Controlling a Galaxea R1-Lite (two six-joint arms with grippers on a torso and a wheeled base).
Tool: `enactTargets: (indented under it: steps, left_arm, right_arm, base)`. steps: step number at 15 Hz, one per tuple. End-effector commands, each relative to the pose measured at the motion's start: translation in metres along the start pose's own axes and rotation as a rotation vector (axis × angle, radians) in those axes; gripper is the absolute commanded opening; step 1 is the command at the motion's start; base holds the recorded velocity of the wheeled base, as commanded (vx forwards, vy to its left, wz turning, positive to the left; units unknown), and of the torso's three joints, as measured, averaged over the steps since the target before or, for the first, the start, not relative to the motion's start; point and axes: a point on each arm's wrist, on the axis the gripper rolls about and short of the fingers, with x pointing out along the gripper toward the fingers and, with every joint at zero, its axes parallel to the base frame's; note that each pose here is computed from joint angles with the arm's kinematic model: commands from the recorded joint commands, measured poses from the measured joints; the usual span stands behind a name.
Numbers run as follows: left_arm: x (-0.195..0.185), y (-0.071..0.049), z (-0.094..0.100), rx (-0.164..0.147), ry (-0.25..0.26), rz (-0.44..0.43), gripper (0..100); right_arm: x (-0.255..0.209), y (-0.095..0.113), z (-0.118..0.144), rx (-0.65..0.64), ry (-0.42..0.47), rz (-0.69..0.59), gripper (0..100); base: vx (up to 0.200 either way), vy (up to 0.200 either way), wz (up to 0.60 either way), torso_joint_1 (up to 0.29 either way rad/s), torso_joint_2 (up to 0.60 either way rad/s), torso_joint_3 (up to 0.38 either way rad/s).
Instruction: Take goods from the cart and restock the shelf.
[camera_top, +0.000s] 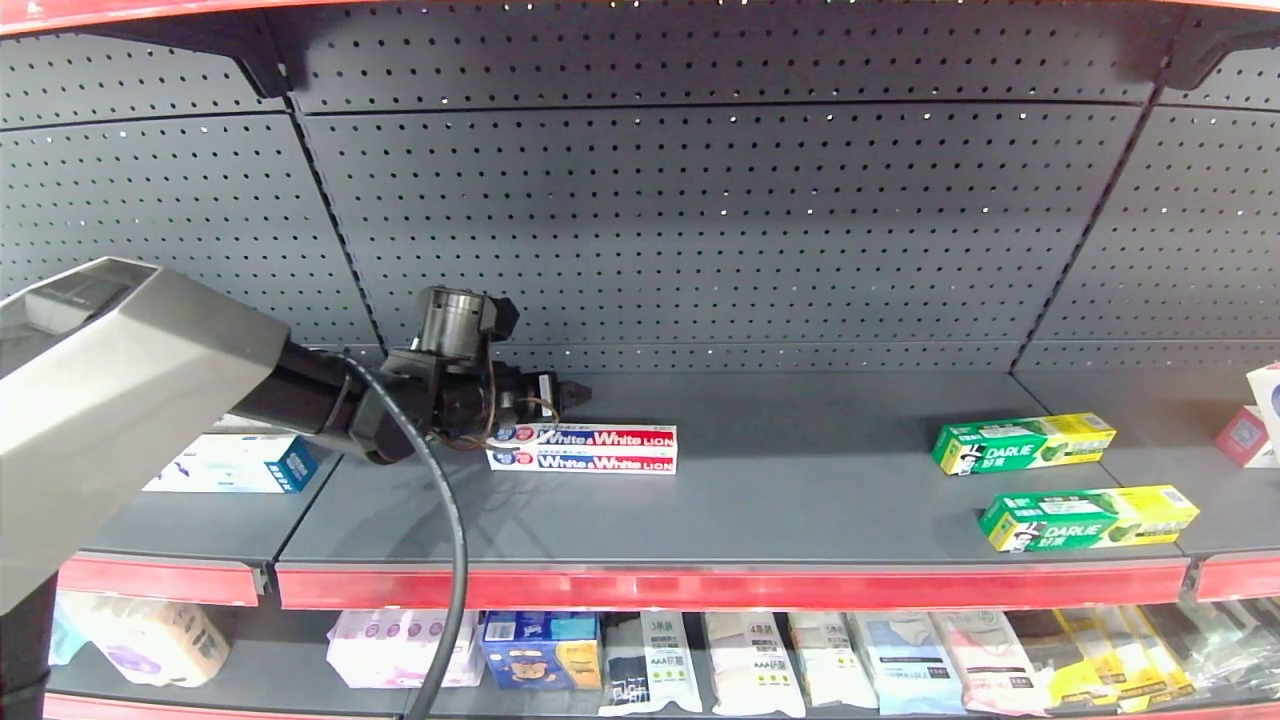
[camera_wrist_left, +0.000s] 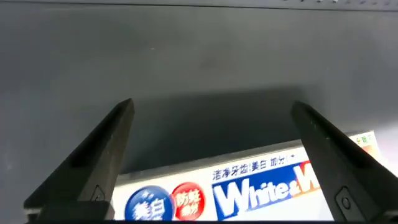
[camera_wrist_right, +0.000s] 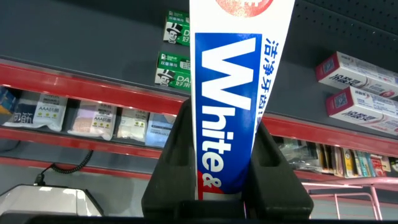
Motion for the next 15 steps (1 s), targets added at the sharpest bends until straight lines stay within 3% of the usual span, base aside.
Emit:
enactTargets:
  steps: [1,4,7,9,15]
  left_arm:
    - [0.0055,-0.0004,0.0005,0.003,0.003,-0.023,100]
    - [0.0063,-0.0025,0.001,0.014,0.026,-0.108,100]
    - [0.0063,-0.0024,0.0001,0.045,0.035,-0.115,100]
    - [0.0082,-0.0012,-0.0035,0.086,0.048,-0.113,100]
    - [0.007,-0.0008,-0.0081,0.123,0.096,-0.144,100]
  right_arm:
    - [-0.0007,0.0,-0.0001,0.0,-0.003,-0.001,0]
    - [0.0,0.0003,-0.001,-0.001,0.003,0.001,0]
    - [0.0001,0.0005,-0.0014,-0.001,0.004,0.001,0]
    - [0.0006,0.0003,-0.0009,-0.001,0.006,0.001,0]
    - [-0.0005,0.0004,-0.0013,-0.001,0.0,0.0,0]
  base:
    - [0.0,0.0,0.0,0.0,0.0,0.0]
    - [0.0,0.0,0.0,0.0,0.0,0.0]
    - [0.0,0.0,0.0,0.0,0.0,0.0]
    - [0.0,0.0,0.0,0.0,0.0,0.0]
    - [0.0,0.0,0.0,0.0,0.0,0.0]
